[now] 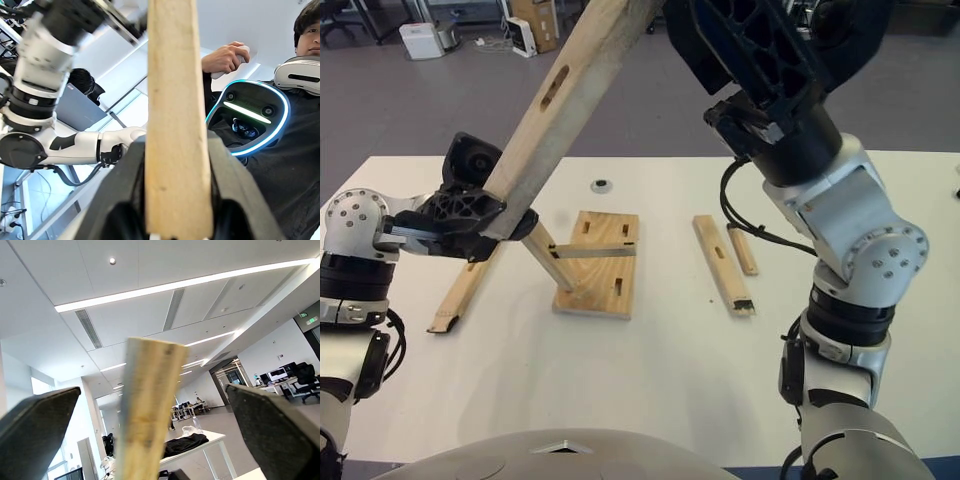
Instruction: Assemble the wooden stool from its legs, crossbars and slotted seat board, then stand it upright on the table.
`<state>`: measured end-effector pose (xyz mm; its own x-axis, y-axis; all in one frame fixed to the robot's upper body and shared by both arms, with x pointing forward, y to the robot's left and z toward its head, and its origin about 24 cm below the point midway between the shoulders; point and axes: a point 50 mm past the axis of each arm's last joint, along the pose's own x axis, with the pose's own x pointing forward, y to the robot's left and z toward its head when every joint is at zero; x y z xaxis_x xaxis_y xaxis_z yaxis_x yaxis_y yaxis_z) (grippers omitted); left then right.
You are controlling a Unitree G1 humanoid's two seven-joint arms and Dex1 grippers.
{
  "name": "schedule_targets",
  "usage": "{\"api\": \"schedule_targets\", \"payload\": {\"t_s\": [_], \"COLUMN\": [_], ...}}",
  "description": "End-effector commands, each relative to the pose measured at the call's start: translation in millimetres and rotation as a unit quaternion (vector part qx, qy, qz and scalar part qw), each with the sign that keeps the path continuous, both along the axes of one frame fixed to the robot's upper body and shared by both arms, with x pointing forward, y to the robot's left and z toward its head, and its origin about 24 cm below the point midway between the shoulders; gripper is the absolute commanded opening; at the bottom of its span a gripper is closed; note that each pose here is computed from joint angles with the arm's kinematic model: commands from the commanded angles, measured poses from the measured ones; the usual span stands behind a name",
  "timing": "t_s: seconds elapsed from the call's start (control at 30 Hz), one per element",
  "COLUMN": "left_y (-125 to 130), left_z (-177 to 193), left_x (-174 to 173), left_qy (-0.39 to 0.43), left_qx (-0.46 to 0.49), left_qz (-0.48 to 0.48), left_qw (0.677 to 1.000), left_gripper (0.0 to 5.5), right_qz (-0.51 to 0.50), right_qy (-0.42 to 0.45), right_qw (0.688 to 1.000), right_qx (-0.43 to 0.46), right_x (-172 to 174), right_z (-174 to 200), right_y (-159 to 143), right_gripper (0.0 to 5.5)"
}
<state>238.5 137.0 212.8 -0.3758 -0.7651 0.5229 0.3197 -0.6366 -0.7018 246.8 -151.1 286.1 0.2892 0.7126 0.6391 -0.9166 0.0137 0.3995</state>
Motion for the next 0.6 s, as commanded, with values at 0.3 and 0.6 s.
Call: {"api": "schedule_targets", "payload": {"t_s": [0.3, 0.6], "left_y": [-0.2, 0.0], "left_z": [-3.7, -12.8], "left_x": [-4.7, -10.6], "left_qy": [0.014, 0.028], "left_qx": [0.018, 0.033], "left_qz": [-0.037, -0.044], "left_qw": [0.999, 0.998], "left_gripper": [1.02, 1.02], "right_qz": [0.080, 0.093], "right_qy": [-0.044, -0.053], "right_qw": [0.995, 0.994], "right_qx": [-0.028, -0.003], "right_x": [3.1, -5.0], "right_z": [-10.6, -4.1], "right_y": [6.4, 13.0], "right_gripper": [3.90, 3.35]}}
